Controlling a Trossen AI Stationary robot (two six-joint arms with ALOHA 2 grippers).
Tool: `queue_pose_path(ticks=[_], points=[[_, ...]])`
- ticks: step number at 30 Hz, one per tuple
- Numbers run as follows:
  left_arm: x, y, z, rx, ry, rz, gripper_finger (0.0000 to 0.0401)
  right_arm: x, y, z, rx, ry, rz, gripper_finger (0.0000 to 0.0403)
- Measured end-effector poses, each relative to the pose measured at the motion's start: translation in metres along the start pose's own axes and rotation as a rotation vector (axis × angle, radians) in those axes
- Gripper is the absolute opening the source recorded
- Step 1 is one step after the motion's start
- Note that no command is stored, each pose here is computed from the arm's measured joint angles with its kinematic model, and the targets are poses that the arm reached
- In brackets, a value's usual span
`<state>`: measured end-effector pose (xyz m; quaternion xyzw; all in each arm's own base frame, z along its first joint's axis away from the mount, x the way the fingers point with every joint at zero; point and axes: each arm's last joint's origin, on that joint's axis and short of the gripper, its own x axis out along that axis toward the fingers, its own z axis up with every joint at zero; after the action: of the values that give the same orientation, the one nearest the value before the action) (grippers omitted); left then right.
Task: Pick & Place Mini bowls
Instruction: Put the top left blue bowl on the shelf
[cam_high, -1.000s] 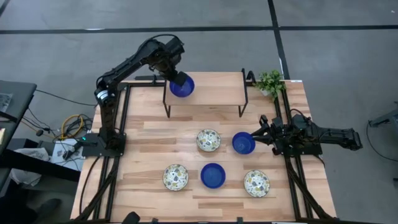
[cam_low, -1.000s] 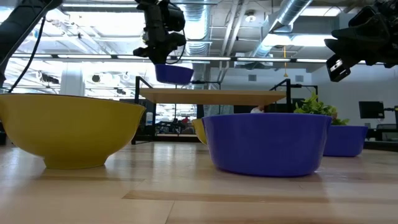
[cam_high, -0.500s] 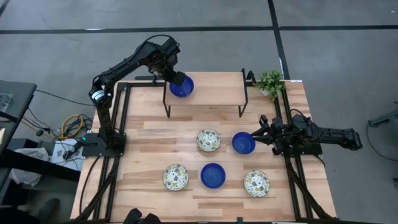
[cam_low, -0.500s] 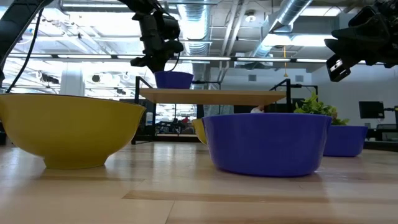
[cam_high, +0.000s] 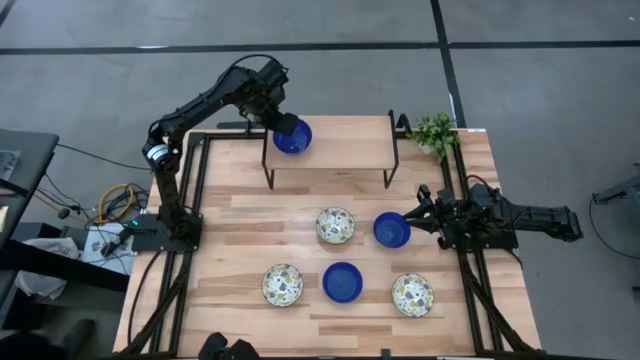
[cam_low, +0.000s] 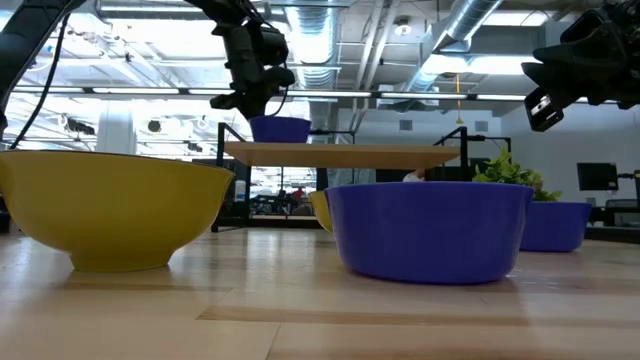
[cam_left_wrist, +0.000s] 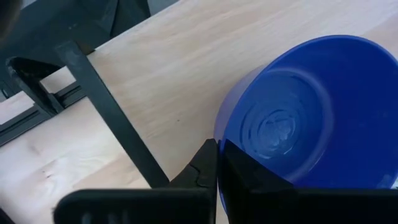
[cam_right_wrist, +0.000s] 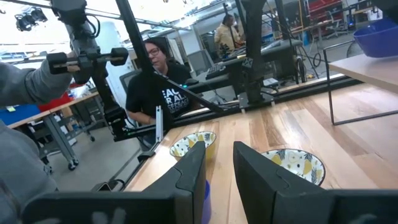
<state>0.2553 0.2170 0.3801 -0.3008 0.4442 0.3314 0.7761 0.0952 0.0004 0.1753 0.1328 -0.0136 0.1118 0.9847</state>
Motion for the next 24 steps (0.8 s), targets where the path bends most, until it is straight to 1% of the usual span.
queue_pose_path(ticks=[17,20,24], points=[[-0.0001,-0.0001,0.0000,0.004,-0.003,0.010,0.0011,0.0000,0.0000,0.0001,0.000,-0.001,0.000,0.0072],[-0.0001,-0.0002,0.0000,0.004,-0.003,0.010,0.0023,0.0000,0.0000,0.0000,0.000,0.000,0.000,0.0072],[-0.0002,-0.0004,-0.0001,0.020,-0.003,0.009,0.0055,0.0000,0.0000,0.0000,0.000,-0.001,0.000,0.0072]])
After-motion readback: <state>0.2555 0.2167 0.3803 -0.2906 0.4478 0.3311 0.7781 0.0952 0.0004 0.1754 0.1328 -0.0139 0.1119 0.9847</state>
